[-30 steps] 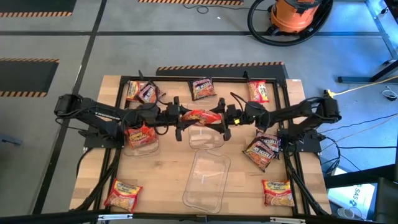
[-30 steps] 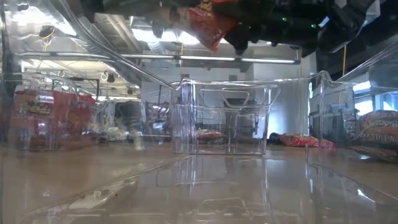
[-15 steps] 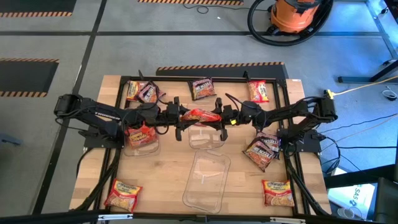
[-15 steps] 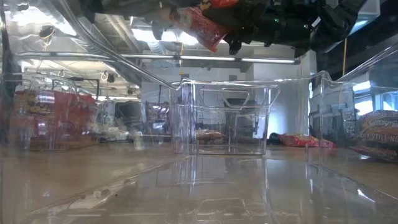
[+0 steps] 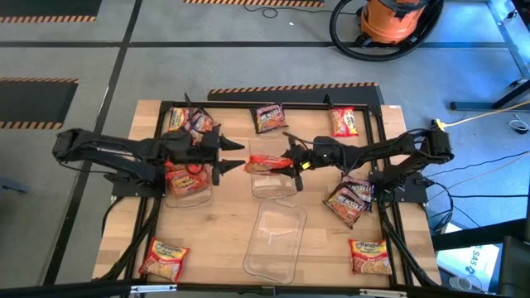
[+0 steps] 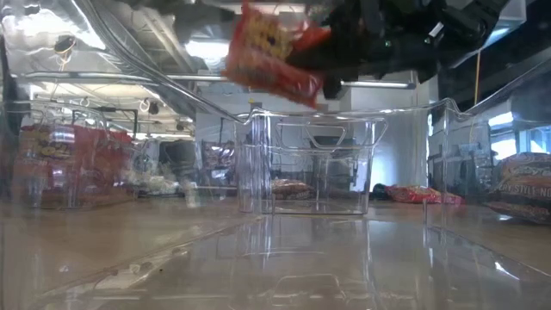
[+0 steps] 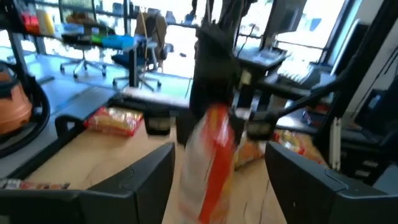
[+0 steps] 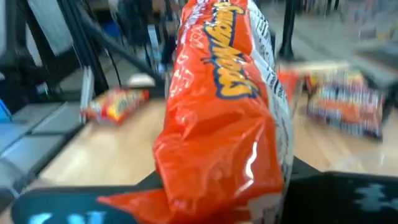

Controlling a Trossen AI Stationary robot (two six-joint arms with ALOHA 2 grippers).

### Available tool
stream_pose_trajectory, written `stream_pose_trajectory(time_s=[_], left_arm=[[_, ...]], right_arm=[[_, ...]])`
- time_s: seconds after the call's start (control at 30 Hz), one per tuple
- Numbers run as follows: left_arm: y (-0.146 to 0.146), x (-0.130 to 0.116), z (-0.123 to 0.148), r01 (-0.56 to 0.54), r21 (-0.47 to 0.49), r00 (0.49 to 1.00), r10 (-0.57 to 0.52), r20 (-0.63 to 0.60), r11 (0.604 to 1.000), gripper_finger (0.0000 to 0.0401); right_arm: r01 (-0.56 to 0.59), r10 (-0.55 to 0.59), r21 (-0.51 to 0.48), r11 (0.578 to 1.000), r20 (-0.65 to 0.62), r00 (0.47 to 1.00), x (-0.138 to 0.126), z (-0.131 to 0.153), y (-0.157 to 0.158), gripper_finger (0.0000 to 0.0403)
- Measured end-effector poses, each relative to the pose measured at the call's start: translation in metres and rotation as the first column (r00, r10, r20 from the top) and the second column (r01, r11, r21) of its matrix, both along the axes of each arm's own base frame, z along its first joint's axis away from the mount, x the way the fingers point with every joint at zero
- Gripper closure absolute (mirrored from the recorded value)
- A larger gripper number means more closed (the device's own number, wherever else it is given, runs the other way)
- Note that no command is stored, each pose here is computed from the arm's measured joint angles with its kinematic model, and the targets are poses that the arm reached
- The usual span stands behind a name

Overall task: Sort Maruchan noodles
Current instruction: Put the orange noodle pack into the top left transparent bin

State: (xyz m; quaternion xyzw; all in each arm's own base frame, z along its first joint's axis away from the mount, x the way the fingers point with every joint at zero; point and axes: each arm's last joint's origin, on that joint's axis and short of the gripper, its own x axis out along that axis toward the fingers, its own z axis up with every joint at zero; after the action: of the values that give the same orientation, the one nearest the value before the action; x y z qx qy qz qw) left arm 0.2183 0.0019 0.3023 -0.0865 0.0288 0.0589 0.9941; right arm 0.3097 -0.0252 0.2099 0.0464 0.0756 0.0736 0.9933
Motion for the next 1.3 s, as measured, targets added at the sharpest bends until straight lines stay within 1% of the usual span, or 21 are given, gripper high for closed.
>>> stream_pose_trajectory(time_s=[0.1, 0.2, 0.3, 0.43, 0.57, 0.77, 0.83, 1.0, 1.23, 1.3], left_arm=[[0.000, -0.003, 0.012, 0.009, 0.010, 1.000, -0.010, 0.026, 1.000, 0.0161], [0.000, 0.003, 0.024, 0.014, 0.059, 1.000, -0.013, -0.008, 0.998, 0.0162], [0.002, 0.019, 0.032, 0.014, 0.076, 0.994, -0.006, -0.106, 0.997, 0.0163], [0.007, 0.045, 0.042, 0.028, 0.065, 0.965, -0.010, -0.264, 0.998, 0.0163], [0.012, 0.072, 0.047, 0.063, 0.033, 0.916, -0.045, -0.398, 0.997, 0.0163], [0.023, 0.105, 0.045, 0.075, 0.018, 0.809, -0.050, -0.586, 0.997, 0.0163], [0.025, 0.115, 0.044, 0.080, 0.007, 0.780, -0.058, -0.623, 0.997, 0.0163], [0.025, 0.134, 0.036, 0.134, -0.051, 0.705, -0.132, -0.697, 0.990, 0.0163], [0.031, 0.147, 0.014, 0.098, -0.052, 0.605, -0.101, -0.790, 0.994, 0.0163], [0.032, 0.149, 0.008, 0.092, -0.056, 0.588, -0.100, -0.802, 0.994, 0.0163]], right_arm=[[0.005, -0.005, 0.007, 1.000, -0.082, 0.997, 0.000, -0.006, 0.000, 0.0316], [0.012, -0.010, 0.011, 1.000, -0.144, 0.990, 0.001, -0.008, 0.000, 0.0316], [0.018, -0.016, 0.007, 1.000, -0.155, 0.988, 0.005, -0.002, -0.001, 0.0316], [0.026, -0.026, -0.007, 1.000, -0.187, 0.982, 0.007, 0.001, -0.002, 0.0316], [0.026, -0.027, -0.005, 1.000, -0.187, 0.982, 0.008, 0.002, -0.002, 0.0313], [0.026, -0.026, -0.002, 1.000, -0.192, 0.981, 0.008, 0.002, -0.002, 0.0316], [0.026, -0.026, -0.002, 1.000, -0.192, 0.981, 0.008, 0.002, -0.002, 0.0315], [0.027, -0.026, 0.001, 1.000, -0.195, 0.980, 0.008, 0.001, -0.002, 0.0316], [0.027, -0.026, 0.001, 1.000, -0.200, 0.979, 0.007, 0.001, -0.002, 0.0316], [0.027, -0.026, 0.001, 1.000, -0.200, 0.979, 0.007, 0.001, -0.002, 0.0315]])
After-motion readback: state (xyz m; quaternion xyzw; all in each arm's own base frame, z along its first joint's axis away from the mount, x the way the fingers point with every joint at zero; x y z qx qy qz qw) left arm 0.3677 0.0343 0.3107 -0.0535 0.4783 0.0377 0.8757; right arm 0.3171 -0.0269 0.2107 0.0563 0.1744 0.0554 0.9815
